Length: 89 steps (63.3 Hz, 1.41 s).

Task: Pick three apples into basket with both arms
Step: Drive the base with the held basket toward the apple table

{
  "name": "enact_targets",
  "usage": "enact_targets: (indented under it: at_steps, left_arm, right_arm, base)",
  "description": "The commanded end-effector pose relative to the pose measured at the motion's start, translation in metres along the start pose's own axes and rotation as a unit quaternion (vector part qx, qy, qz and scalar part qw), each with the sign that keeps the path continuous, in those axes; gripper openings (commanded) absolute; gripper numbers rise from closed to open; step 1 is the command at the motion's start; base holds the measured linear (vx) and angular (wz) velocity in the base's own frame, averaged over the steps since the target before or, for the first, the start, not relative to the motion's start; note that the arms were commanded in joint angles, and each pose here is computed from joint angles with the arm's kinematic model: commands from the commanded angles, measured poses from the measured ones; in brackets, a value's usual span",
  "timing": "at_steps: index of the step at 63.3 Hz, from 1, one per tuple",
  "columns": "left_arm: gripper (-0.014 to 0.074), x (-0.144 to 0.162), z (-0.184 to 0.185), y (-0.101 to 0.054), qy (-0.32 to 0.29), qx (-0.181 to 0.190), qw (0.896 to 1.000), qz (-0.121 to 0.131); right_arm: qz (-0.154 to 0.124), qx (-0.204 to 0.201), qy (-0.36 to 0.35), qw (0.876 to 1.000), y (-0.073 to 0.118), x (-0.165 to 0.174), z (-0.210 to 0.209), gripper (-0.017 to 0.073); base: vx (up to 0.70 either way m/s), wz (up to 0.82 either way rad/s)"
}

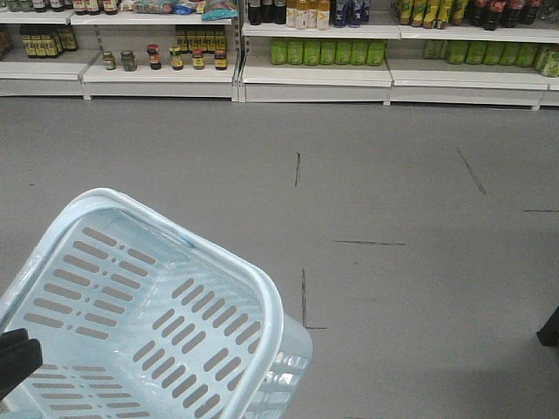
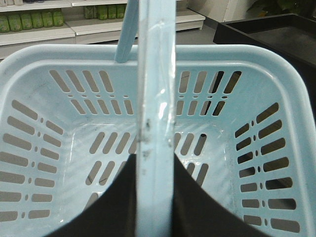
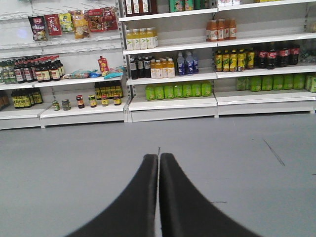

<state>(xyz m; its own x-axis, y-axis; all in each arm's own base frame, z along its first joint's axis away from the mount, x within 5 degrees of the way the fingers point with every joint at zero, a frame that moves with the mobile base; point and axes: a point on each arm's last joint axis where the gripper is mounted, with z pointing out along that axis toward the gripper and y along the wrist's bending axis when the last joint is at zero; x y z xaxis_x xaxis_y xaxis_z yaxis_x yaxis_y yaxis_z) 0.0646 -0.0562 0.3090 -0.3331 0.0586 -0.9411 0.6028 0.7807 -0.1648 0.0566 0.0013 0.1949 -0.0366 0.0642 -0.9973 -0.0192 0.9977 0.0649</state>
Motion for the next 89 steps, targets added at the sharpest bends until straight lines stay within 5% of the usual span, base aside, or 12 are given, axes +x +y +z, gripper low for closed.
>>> enact_targets:
  at_steps: [1,89]
  left_arm:
    - [-0.0006,-0.0156,-0.0032,0.0003,-0.053,-0.008,0.998,-0.019]
    - [-0.0006,-0.0156,-0.0032,0.0003,-0.053,-0.008,0.998,-0.019]
  right_arm:
    - [-0.01,0.003,-0.033,0.999,-0.0005,-0.0019,-0.0005,-0.0004]
    - [-0.01,0.003,-0.033,0.999,-0.0005,-0.0019,-0.0005,-0.0004]
  base:
    - [0.26,-0.12]
    - [0.23,-0.24]
